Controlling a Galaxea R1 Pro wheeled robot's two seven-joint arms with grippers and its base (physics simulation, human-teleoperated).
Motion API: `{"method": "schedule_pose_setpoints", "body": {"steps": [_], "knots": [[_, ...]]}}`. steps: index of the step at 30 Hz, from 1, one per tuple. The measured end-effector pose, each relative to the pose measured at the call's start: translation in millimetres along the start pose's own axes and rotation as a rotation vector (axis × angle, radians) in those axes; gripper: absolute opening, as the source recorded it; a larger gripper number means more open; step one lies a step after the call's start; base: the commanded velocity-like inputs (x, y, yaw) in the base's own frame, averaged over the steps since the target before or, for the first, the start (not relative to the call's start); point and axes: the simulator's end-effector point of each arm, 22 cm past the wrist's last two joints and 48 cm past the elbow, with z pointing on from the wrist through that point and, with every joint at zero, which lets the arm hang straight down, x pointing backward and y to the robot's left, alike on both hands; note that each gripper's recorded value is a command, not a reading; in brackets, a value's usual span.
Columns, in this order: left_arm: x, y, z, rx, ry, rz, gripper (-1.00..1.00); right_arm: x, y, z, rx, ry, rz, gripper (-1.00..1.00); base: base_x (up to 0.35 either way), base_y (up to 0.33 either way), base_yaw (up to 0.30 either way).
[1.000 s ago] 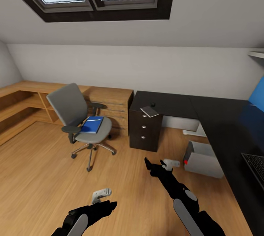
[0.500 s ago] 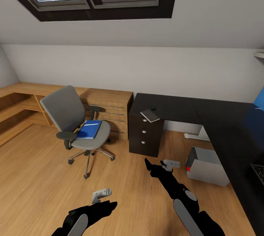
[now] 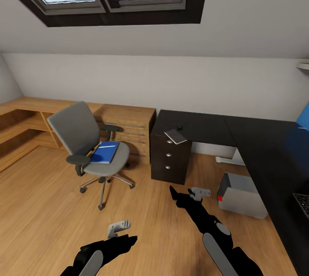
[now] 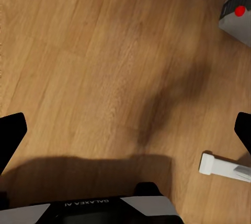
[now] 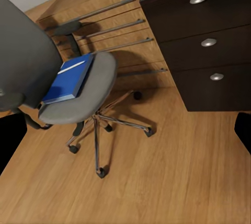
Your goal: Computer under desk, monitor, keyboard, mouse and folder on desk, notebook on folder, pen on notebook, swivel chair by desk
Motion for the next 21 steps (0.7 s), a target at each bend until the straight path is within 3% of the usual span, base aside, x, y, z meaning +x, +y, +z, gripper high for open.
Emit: {"method": "schedule_pose_setpoints", "body": {"steps": [21], "knots": [[-12, -10, -20.9, 0.01, -0.03, 0.01, 1.0, -22, 13, -12.2, -0.008, -0.024, -0.01, 1.0, 0.0, 0.0, 0.0]]}}
